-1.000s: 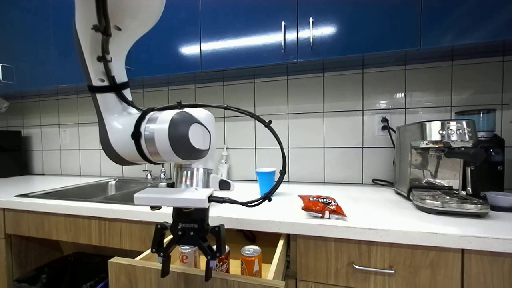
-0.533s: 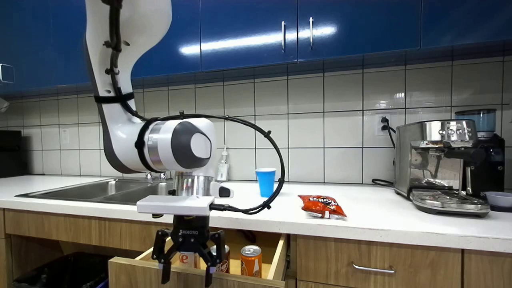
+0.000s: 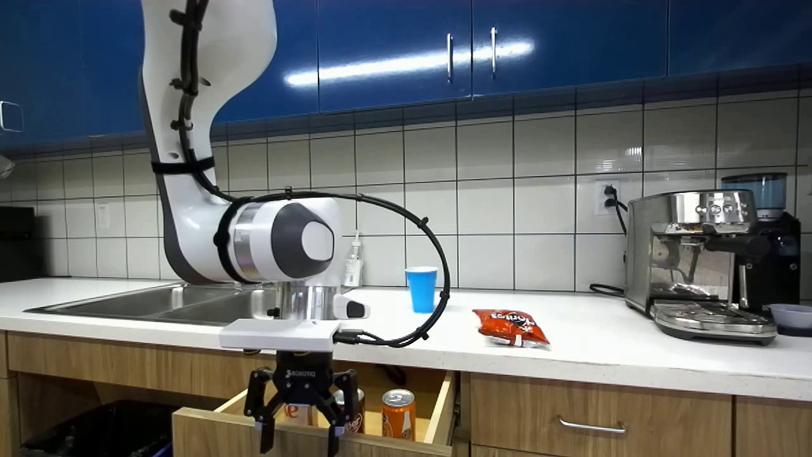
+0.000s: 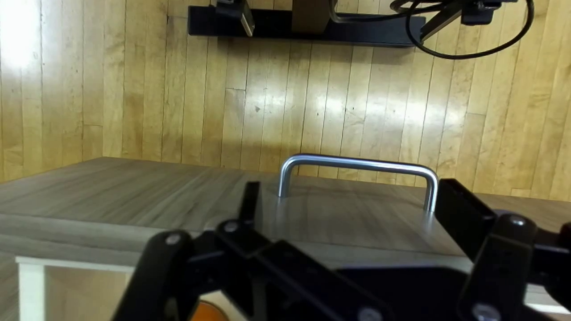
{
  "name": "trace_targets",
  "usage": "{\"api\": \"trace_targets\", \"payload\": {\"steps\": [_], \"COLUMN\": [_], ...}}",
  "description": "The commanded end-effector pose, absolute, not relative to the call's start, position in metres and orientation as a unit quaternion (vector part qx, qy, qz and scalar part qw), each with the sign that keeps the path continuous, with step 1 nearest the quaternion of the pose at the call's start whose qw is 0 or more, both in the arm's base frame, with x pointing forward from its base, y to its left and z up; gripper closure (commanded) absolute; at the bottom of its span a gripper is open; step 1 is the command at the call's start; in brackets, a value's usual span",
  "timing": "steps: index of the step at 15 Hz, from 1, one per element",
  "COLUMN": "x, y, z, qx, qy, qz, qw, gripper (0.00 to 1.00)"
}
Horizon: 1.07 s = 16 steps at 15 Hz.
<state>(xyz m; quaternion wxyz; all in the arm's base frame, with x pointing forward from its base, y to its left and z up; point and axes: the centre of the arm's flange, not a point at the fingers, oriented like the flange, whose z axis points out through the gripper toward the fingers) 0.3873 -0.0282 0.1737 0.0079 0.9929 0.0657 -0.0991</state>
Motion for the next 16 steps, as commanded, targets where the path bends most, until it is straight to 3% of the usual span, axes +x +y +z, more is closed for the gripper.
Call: {"api": "trace_targets", "payload": {"steps": [1,16], "x": [0.392,0.414], "y": [-0.025,-0.034], "z": [0.170,0.168], "qx": [0.995,0.997], "qy": [0.063,0.057], "qz": [-0.080,-0.045], "qw": [0.004,0.002], "gripper": [0.00,0.00]}}
